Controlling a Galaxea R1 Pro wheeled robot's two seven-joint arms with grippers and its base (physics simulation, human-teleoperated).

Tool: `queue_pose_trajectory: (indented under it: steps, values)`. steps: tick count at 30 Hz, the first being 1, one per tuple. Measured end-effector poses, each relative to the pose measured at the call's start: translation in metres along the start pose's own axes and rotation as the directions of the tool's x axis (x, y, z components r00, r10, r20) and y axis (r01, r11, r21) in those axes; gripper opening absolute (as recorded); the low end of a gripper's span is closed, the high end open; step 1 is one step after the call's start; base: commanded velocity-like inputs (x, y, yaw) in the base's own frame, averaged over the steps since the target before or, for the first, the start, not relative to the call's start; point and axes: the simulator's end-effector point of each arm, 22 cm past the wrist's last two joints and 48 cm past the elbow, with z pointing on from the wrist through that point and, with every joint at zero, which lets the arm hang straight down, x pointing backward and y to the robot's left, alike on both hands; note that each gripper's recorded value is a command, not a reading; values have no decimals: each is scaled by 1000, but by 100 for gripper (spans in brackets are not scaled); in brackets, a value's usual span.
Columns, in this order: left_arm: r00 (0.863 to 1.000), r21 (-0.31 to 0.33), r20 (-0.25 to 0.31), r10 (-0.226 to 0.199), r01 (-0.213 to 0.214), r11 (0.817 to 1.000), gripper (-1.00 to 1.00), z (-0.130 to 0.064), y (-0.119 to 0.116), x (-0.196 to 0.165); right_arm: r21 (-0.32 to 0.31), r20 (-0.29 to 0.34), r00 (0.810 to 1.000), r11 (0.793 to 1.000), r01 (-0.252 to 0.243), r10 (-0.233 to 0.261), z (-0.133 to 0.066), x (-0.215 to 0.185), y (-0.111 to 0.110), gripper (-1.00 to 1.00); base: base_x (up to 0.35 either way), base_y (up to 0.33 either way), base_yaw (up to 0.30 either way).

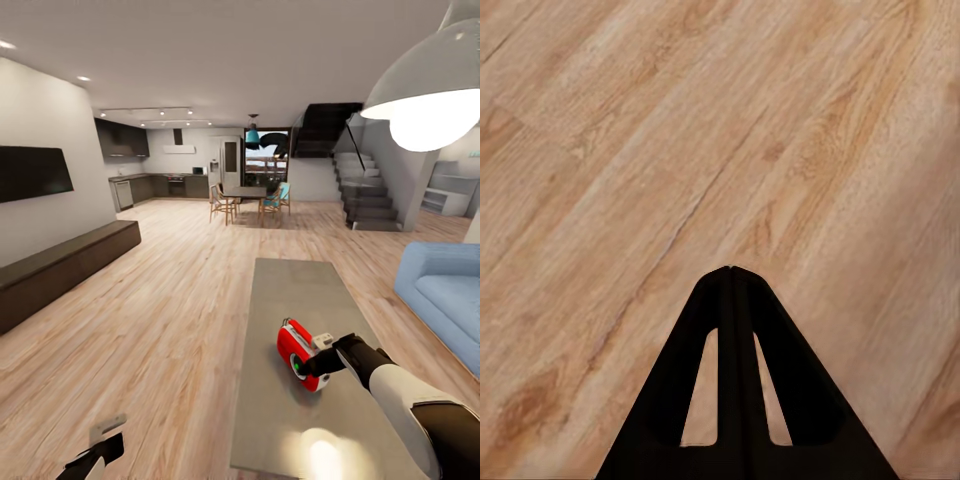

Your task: Turn on the radio receiver that's on the table in the living room.

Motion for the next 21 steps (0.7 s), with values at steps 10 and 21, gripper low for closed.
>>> queue_pose_trajectory:
  steps: [10, 21]
  values:
    - [1000, -2, 0, 1, -1, 1000, -100, -12, 1, -9, -38, -18, 1000, 999, -1, 0, -1, 5, 23, 100, -252, 182, 0]
    - [1000, 0, -2, -1, 1, 1000, -100, -16, -1, -11, -38, -24, 999, 999, 20, -21, 18, 50, 30, 100, -46, 38, 0]
